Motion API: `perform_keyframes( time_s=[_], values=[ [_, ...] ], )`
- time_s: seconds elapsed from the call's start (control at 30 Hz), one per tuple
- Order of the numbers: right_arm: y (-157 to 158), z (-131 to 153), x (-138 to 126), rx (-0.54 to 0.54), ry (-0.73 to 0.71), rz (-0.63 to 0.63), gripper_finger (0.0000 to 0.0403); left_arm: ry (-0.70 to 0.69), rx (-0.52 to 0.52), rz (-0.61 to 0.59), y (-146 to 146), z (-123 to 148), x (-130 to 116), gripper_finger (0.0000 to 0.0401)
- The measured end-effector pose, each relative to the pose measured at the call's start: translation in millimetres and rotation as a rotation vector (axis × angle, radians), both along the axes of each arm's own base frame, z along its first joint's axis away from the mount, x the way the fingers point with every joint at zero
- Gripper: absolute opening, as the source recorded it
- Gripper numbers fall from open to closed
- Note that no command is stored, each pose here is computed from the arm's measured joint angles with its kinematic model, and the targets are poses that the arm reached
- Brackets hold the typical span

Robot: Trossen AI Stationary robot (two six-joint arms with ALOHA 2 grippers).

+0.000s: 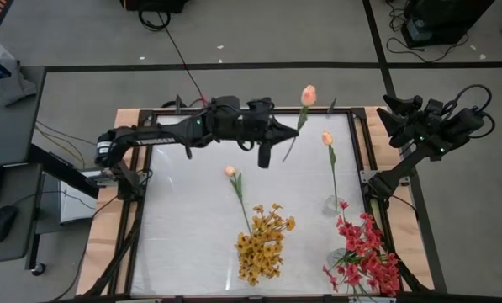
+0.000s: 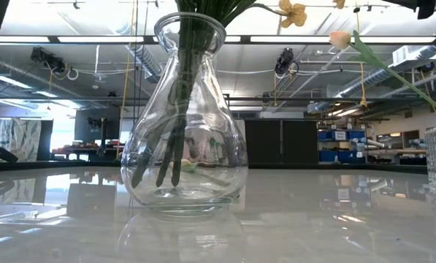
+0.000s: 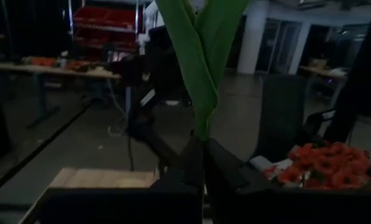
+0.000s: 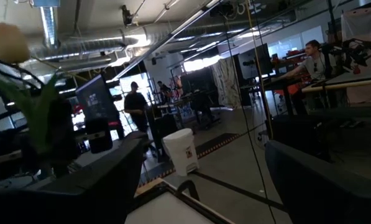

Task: Sort flowers into vase by color
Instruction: Put the top light pink flower into the top transparent vase

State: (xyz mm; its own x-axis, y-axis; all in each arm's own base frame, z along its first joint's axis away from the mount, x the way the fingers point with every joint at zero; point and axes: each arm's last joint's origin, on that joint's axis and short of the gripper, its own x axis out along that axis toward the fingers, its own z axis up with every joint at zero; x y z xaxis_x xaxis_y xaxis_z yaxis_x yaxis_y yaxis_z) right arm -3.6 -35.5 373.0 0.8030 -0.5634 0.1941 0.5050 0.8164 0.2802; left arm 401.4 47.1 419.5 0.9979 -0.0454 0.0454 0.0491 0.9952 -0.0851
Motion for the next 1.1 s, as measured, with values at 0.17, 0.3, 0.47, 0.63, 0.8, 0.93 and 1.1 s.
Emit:
perform_keyframes(
  time_s=[0.17, 0.3, 0.47, 0.63, 0.8, 0.93, 1.1],
  values=[
    [0, 0, 0, 0.001, 0.000, -0.001, 0.0346, -0.046, 0.005, -0.060, -9, -13, 18, 0.0009],
    [0, 0, 0, 0.001, 0.000, -0.001, 0.0346, -0.074, 0.006, -0.104, -18, -26, 33, 0.0009],
    [0, 0, 0, 0.000, 0.000, -0.001, 0.0346, -0.109, 0.009, -0.131, -28, -44, 50, 0.0009],
    [0, 0, 0, 0.000, 0.000, -0.001, 0.0346, -0.194, 0.050, -0.149, -37, -62, 67, 0.0009],
    [0, 0, 0, 0.000, 0.000, -0.001, 0.0346, -0.256, 0.063, -0.165, -46, -82, 82, 0.0009],
    [0, 0, 0, 0.000, 0.000, -0.001, 0.0346, -0.257, 0.038, -0.198, -48, -95, 88, 0.0009],
    [0, 0, 0, 0.000, 0.000, -0.001, 0.0346, -0.279, 0.045, -0.207, -49, -110, 96, 0.0009]
  ],
)
